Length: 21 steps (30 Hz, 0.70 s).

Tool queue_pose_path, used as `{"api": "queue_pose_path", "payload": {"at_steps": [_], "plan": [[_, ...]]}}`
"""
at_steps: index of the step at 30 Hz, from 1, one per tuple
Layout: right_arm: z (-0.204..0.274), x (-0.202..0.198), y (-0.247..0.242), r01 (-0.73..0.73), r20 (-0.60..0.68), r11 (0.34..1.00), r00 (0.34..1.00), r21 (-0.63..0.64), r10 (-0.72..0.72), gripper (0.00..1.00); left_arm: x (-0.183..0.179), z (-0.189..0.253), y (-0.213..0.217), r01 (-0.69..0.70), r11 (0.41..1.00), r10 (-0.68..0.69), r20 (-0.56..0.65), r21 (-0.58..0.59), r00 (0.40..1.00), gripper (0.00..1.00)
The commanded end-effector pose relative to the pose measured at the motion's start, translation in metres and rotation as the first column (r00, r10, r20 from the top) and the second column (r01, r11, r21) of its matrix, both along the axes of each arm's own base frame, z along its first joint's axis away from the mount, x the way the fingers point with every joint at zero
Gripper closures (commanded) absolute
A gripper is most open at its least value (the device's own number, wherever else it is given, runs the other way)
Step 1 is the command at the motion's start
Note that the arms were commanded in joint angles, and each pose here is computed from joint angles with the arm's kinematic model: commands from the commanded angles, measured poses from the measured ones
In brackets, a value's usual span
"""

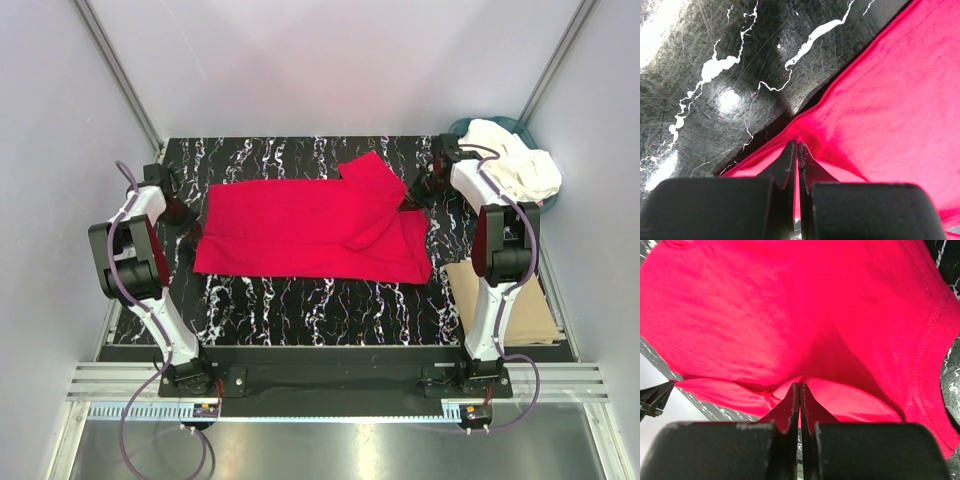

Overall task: Fold and stack the t-shirts
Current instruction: Fold the tshirt

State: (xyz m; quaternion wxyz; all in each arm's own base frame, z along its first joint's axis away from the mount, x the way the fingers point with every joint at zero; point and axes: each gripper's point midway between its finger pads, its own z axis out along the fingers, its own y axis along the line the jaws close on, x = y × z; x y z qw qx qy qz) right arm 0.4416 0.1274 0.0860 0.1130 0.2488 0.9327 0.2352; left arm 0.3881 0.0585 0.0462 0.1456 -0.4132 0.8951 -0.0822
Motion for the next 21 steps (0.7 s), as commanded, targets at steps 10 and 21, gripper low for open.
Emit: {"api": "queue_pose_path", "payload": {"at_steps": [10, 21], "plan": [[0.028, 0.003, -0.005, 0.045, 0.057, 0.999, 0.997, -0.015, -0.044, 1.00, 0.005, 0.019, 0.007, -0.012, 0.999, 0.009, 0.046, 0.048, 0.999, 1.00], [0.026, -0.010, -0.021, 0.088, 0.026, 0.995, 0.996, -0.048, -0.087, 1.00, -0.002, 0.012, 0.011, -0.004, 0.998, 0.003, 0.015, 0.069, 1.000, 1.00]]}}
